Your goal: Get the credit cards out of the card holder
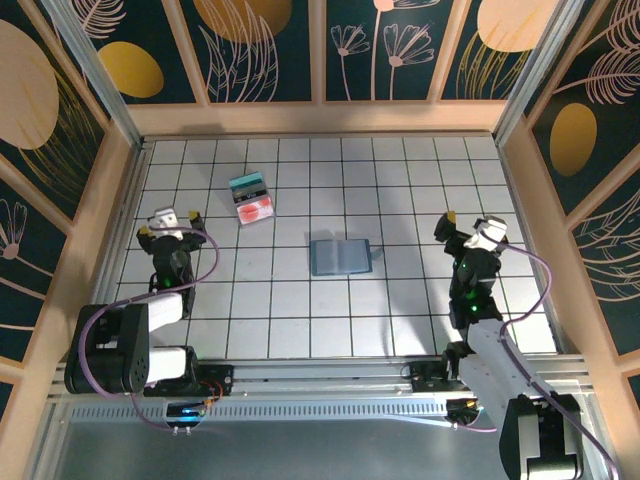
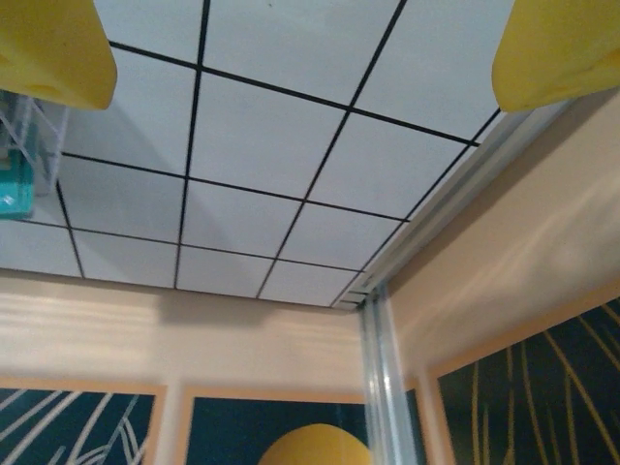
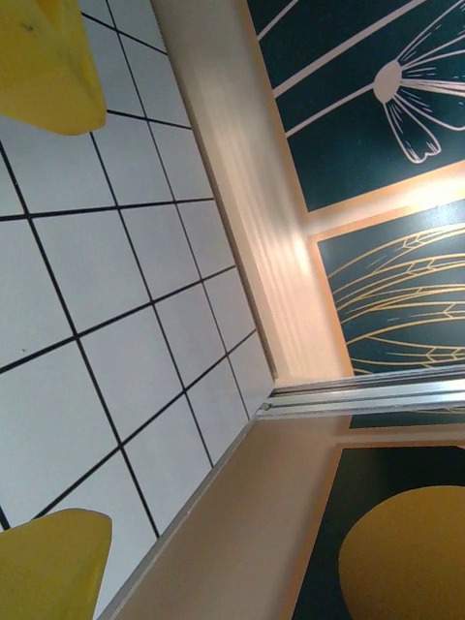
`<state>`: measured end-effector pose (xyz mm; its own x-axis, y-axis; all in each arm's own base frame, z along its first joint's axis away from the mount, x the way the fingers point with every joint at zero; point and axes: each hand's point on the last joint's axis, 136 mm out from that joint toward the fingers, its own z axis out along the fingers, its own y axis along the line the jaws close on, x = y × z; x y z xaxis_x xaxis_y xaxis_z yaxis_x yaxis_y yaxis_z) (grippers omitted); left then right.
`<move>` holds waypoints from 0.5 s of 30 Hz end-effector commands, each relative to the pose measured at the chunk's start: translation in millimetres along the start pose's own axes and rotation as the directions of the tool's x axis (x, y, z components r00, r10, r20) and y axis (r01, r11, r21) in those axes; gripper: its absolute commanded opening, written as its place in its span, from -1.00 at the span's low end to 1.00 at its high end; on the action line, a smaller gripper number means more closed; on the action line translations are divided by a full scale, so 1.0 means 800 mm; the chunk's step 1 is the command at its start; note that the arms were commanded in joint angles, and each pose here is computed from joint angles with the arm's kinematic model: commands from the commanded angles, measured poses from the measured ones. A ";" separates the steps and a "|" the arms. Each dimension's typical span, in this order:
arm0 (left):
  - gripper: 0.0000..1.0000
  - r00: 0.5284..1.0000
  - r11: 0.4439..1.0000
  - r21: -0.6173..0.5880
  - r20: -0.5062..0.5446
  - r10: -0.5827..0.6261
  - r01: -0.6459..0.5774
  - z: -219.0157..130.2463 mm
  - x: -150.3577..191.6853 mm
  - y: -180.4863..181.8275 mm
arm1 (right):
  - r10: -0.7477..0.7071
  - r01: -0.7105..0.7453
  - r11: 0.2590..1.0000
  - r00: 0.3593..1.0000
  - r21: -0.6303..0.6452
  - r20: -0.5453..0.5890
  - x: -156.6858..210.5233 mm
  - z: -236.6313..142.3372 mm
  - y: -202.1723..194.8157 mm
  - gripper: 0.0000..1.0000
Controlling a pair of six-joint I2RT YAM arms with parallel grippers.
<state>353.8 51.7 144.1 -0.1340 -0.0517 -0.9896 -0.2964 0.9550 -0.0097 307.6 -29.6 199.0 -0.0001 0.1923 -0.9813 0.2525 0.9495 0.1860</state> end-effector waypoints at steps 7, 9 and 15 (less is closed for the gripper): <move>0.98 0.996 0.988 0.152 0.075 -0.054 0.042 -0.012 -0.018 -0.028 | 0.020 -0.019 1.000 0.998 -0.020 0.051 -0.010 0.005 0.003 0.99; 0.97 0.993 0.986 0.164 0.101 -0.057 0.039 -0.014 -0.024 -0.030 | 0.021 -0.020 0.999 0.998 -0.026 0.052 -0.009 0.007 0.005 0.99; 0.98 0.994 0.958 0.288 0.109 -0.033 0.001 -0.015 -0.022 -0.059 | 0.025 -0.023 0.999 0.999 -0.029 0.048 -0.006 0.009 0.005 0.99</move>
<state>357.8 17.3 152.1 -0.0753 -0.0600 -0.9954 -0.0969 0.9939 -0.0526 316.3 -26.2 197.0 0.0063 0.1951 -0.9808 0.2287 0.9545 0.1913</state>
